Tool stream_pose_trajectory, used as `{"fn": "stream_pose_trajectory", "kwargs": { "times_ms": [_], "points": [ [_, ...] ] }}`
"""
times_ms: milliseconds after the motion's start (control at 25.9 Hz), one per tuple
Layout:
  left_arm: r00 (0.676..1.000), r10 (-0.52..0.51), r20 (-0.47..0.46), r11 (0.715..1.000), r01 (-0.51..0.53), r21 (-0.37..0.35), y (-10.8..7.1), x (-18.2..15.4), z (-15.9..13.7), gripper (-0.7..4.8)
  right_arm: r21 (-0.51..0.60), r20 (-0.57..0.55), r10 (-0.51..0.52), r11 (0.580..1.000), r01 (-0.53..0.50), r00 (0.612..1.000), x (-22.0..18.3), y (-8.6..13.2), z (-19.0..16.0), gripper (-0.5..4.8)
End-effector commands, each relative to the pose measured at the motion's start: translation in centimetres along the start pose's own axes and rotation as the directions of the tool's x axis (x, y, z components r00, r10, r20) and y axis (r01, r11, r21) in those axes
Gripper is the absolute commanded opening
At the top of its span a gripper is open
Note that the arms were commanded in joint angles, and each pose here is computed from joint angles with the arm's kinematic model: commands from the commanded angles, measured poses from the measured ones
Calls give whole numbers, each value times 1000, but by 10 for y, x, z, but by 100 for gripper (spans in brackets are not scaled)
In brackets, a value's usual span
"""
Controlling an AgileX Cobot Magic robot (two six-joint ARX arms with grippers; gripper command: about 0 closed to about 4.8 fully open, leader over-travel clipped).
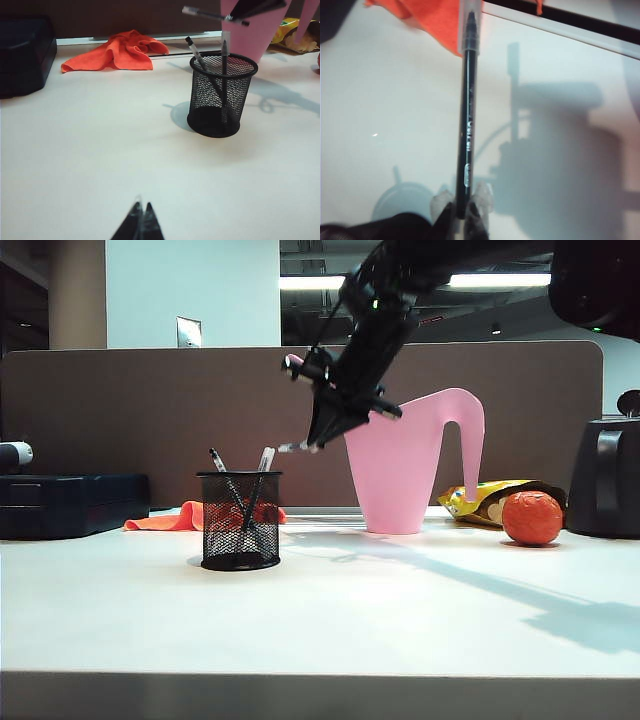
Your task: Pick up a few water-based pens and put them in the pen basket.
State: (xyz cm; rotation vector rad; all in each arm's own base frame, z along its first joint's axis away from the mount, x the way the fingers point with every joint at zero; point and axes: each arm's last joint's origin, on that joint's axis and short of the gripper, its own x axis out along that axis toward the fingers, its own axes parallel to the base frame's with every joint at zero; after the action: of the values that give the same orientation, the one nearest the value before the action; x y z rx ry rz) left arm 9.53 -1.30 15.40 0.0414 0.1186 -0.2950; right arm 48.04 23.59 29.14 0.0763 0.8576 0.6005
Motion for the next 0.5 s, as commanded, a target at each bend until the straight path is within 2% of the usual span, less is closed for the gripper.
{"fn": "stream_pose_trajectory", "kwargs": {
  "times_ms": [39,271,348,502],
  "points": [
    [1000,4,17,1000,-4,4,0,0,2,-4,-15,4,40,999,-40,999,-24,9,4,-9],
    [1000,5,22,1000,-5,4,0,0,3,-4,-18,-30,106,994,-106,994,-67,23,2,-9],
    [1000,6,29,1000,-6,6,0,0,3,-4,-26,-14,158,987,-158,987,-83,29,5,-9],
    [999,6,51,1000,-7,11,0,0,6,-4,-29,30,174,984,-173,984,-108,37,11,-9]
  ]
}}
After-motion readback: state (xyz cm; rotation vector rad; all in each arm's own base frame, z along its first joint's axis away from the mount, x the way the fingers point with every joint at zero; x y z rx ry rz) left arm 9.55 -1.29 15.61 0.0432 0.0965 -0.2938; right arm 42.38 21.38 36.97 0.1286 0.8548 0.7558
